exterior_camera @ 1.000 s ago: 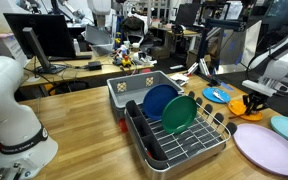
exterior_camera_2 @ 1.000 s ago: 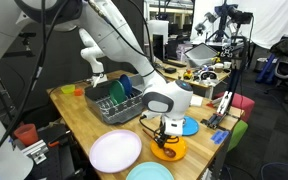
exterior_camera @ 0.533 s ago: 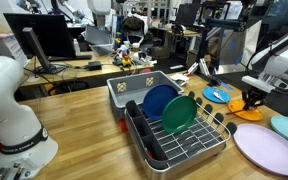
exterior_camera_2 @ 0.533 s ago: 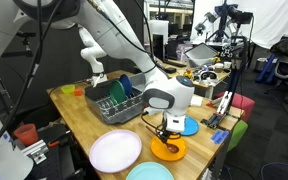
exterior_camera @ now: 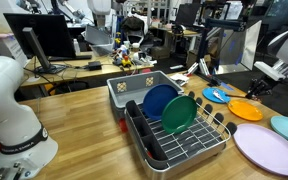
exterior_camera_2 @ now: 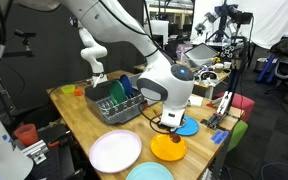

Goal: Remove the brown spoon from the yellow plate and put it on the light blue plate

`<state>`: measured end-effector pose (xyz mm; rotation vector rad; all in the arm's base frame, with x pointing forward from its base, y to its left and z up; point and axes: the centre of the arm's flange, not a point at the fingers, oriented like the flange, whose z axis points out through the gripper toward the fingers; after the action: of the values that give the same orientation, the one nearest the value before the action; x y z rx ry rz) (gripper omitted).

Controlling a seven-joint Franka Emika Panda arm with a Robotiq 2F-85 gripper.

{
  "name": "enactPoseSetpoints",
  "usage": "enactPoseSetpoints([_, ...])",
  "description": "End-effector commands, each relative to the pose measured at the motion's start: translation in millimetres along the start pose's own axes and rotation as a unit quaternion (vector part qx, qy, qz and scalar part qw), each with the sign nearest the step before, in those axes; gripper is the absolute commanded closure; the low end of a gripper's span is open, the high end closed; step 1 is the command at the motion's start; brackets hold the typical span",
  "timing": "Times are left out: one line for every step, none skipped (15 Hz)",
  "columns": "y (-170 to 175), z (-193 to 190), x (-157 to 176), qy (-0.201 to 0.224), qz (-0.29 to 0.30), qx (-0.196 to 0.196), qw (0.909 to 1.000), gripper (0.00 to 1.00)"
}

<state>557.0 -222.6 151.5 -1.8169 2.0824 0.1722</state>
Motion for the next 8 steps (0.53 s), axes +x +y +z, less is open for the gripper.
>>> enactPoseSetpoints([35.5,-12.2,9.8,-0.025,0.050,0.055,0.9969,0.98])
enactPoseSetpoints([44.1,-14.6,15.1,-0.022,0.062,0.066,0.9956,0.98])
enactPoseSetpoints([53.9,-16.0,21.4,-0.016,0.072,0.079,0.9942,0.98])
enactPoseSetpoints([62.2,-17.5,26.0,-0.013,0.079,0.087,0.9930,0.98])
enactPoseSetpoints([71.7,-18.1,30.2,-0.007,0.083,0.093,0.9922,0.98])
enactPoseSetpoints([80.6,-18.4,33.5,-0.001,0.082,0.095,0.9921,0.98])
enactPoseSetpoints([89.3,-19.9,36.0,0.010,0.078,0.097,0.9922,0.98])
enactPoseSetpoints([96.5,-21.4,36.7,0.013,0.068,0.097,0.9928,0.98])
